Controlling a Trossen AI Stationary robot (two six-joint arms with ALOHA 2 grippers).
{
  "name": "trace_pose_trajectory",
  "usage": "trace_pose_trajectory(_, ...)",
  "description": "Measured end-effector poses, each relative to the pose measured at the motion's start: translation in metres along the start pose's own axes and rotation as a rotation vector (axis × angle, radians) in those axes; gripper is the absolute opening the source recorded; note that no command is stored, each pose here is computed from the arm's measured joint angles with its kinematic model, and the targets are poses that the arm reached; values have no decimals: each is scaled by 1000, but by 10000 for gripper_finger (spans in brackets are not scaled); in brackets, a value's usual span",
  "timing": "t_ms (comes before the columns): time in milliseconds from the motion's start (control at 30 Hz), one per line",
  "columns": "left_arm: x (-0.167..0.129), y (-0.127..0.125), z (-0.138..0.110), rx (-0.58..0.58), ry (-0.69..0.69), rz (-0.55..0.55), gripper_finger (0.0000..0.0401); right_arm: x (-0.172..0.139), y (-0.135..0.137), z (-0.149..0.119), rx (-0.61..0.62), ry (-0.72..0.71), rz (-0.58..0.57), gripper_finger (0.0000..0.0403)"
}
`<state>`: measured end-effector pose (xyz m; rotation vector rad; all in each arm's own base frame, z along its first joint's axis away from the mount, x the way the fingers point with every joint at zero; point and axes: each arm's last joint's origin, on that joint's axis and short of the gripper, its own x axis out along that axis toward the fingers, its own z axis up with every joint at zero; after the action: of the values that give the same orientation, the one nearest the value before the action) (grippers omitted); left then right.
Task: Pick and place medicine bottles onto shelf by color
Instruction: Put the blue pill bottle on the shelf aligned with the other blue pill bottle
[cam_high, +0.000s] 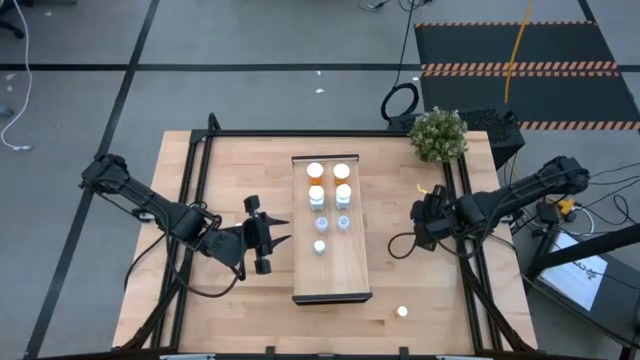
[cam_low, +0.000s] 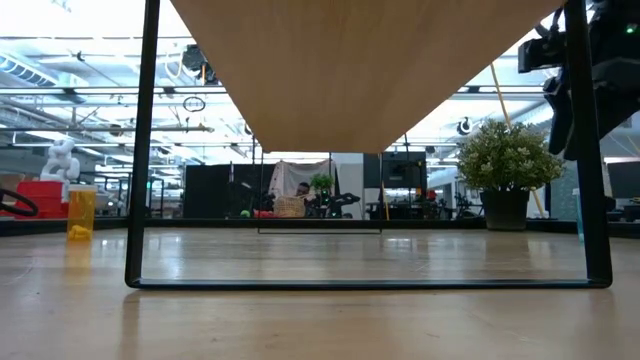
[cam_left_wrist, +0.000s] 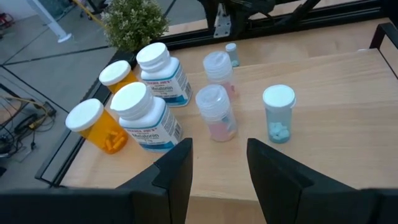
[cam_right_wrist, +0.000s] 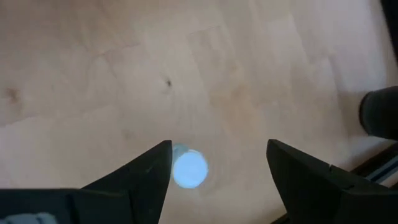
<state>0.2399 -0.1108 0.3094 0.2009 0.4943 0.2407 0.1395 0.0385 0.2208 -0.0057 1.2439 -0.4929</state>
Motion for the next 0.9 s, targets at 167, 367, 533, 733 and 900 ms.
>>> trace_pose_trajectory(167,0,0,0,0,2,0,154,14,0,-3,-17,37,32,258)
trace_pose_trajectory(367,0,0,0,-2,4,-5,154,30,-1,-12,4,101,50,258)
trace_pose_trajectory(533,0,0,0,1,4,-5,154,38,0,-16,8,126,83,258)
trace_pose_trajectory(733,0,0,0,2,3,-7,154,38,0,-16,5,125,87,250)
trace_pose_trajectory(900,0,0,0,2,3,-7,154,38,0,-15,14,139,104,219)
